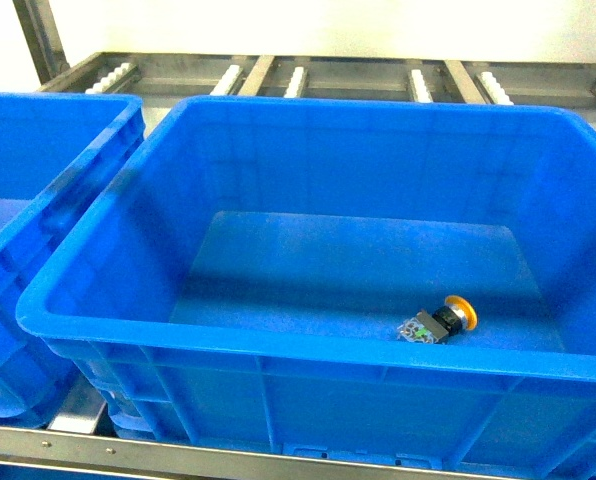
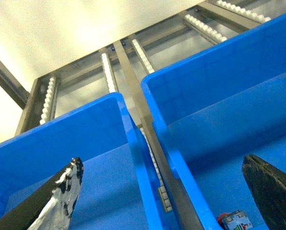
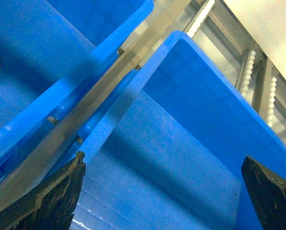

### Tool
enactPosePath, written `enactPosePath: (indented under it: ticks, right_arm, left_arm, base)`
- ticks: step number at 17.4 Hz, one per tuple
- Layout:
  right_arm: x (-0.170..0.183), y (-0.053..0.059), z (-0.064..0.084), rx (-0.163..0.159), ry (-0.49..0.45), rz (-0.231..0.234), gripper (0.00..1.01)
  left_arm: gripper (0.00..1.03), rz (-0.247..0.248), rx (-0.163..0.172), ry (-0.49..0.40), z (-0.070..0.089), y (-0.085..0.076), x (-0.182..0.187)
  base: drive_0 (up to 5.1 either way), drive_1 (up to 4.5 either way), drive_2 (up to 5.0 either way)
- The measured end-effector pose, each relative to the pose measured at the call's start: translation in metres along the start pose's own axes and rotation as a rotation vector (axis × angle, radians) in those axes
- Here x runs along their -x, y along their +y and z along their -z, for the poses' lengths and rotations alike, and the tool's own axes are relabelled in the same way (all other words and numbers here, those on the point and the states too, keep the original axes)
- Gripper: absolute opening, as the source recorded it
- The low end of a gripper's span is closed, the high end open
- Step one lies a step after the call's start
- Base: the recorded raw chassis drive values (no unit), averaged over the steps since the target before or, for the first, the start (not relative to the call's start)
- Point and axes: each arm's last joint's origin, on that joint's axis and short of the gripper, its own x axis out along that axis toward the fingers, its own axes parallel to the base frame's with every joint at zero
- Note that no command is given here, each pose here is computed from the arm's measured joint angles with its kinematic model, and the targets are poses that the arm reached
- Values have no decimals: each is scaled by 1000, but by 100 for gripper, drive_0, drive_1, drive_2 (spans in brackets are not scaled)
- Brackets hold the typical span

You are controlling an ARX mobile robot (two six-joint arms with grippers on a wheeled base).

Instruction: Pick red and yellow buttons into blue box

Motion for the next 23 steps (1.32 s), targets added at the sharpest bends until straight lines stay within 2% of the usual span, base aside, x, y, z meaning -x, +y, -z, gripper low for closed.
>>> enactPosePath:
  ticks: [4,5,6,7,8,10,11,12,13,15,17,18,19,20,23]
  right_arm:
    - [0,0,0,0,1,0,98]
    - [-1,-1,0,-13,-49,53,95]
    - [0,8,0,-99,-155,167,85]
    - [5,26,5,-244,-230,198,74]
    - [13,43,9,-407,-301,198,61]
    - [17,48,7,-482,-336,196,53]
    - [18,49,7,-489,-341,196,52]
    - [20,51,6,-526,-354,194,48]
    - [21,52,5,-532,-358,197,46]
    - [24,56,4,-578,-375,194,39]
    - [26,60,5,-601,-377,193,33]
    - [30,71,10,-638,-366,183,20]
    - [33,80,15,-660,-349,172,7]
    - [37,87,16,-668,-358,171,2]
    - [48,100,20,-673,-361,177,2]
  left_arm:
    - [98,10,2,21,3,-1,-2]
    - [94,-58,28,-37,1,-2,-2]
    - [81,-180,139,-89,8,-3,4]
    - [72,-212,218,-99,17,-4,9]
    - [59,-230,293,-94,28,-5,14]
    - [52,-230,318,-96,32,-6,16]
    - [48,-229,326,-98,34,-7,18]
    - [44,-229,331,-102,35,-7,19]
    - [43,-227,333,-102,36,-7,20]
    - [35,-206,345,-108,40,-6,23]
    - [30,-220,349,-109,43,-3,25]
    - [17,-244,361,-103,50,-2,30]
    - [4,-228,367,-110,53,-5,33]
    - [2,-219,371,-109,56,-8,36]
    - [2,-222,371,-109,65,-13,44]
  base:
    - [0,0,0]
    - [0,0,0]
    - [0,0,0]
    - [0,0,0]
    - [0,0,0]
    - [0,0,0]
    - [0,0,0]
    - [0,0,0]
    - [0,0,0]
    - [0,0,0]
    - [0,0,0]
    - [0,0,0]
    - [0,0,0]
    - [0,0,0]
    - [0,0,0]
